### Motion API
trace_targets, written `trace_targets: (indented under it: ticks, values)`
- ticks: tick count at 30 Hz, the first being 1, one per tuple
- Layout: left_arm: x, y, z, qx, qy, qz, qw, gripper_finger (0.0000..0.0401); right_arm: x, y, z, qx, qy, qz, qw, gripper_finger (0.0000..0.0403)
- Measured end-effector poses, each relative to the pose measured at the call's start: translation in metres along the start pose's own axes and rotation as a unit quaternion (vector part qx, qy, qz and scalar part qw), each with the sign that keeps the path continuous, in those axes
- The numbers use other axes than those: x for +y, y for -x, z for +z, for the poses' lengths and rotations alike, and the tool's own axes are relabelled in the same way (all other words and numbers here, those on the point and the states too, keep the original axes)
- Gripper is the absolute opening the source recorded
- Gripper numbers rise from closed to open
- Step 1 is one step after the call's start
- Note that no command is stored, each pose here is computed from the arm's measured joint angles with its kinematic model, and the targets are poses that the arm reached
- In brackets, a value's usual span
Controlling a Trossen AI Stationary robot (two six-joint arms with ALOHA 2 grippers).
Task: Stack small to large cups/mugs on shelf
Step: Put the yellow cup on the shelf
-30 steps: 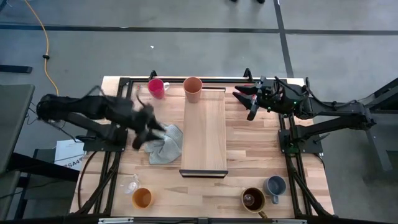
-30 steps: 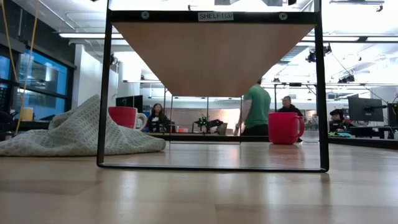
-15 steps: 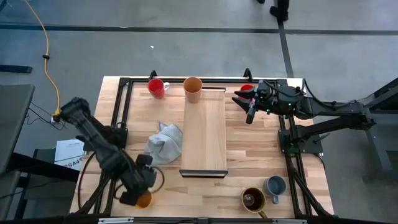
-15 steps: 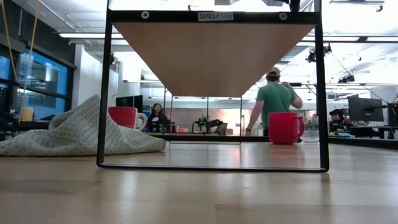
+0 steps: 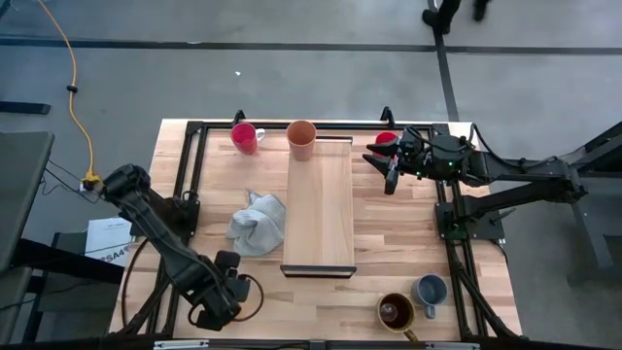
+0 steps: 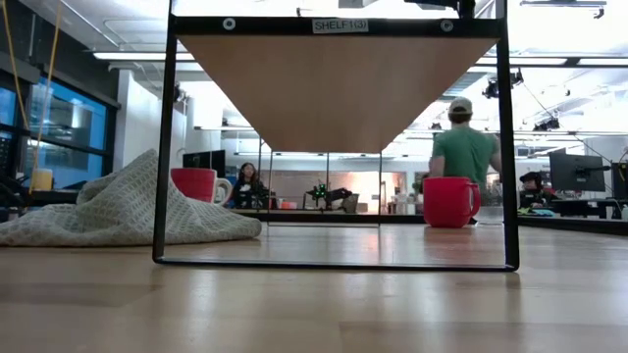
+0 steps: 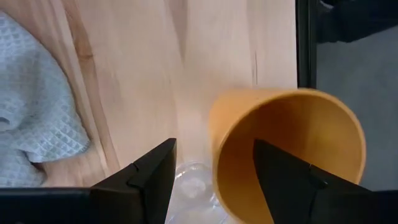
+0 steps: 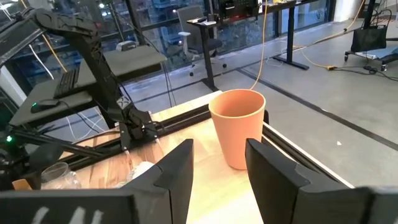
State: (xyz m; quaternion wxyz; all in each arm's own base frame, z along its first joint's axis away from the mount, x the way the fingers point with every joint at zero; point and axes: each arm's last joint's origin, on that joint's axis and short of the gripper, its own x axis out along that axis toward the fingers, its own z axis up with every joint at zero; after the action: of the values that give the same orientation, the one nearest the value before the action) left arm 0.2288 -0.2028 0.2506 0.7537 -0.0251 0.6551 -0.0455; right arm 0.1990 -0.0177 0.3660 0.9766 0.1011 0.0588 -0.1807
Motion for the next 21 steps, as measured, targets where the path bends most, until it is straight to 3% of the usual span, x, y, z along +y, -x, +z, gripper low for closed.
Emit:
trace_targets:
  ticks: [8, 13, 18, 21]
  values:
    - [-0.004, -0.017, 0.004, 0.026, -0.002, 0.005, 1.000, 0.0181, 0.000, 0.000, 0.000, 0.000, 0.000, 0.000, 1.000, 0.0138]
    - [-0.004, -0.019, 0.004, 0.023, -0.009, 0.012, 1.000, 0.0119, 0.000, 0.000, 0.000, 0.000, 0.000, 0.000, 1.000, 0.0138]
    - [-0.004, -0.019, 0.004, 0.024, -0.020, 0.014, 0.999, 0.0022, 0.000, 0.000, 0.000, 0.000, 0.000, 0.000, 1.000, 0.0138]
    - [-0.004, -0.017, 0.004, 0.023, -0.021, 0.015, 0.999, 0.0012, 0.000, 0.000, 0.000, 0.000, 0.000, 0.000, 1.000, 0.0138]
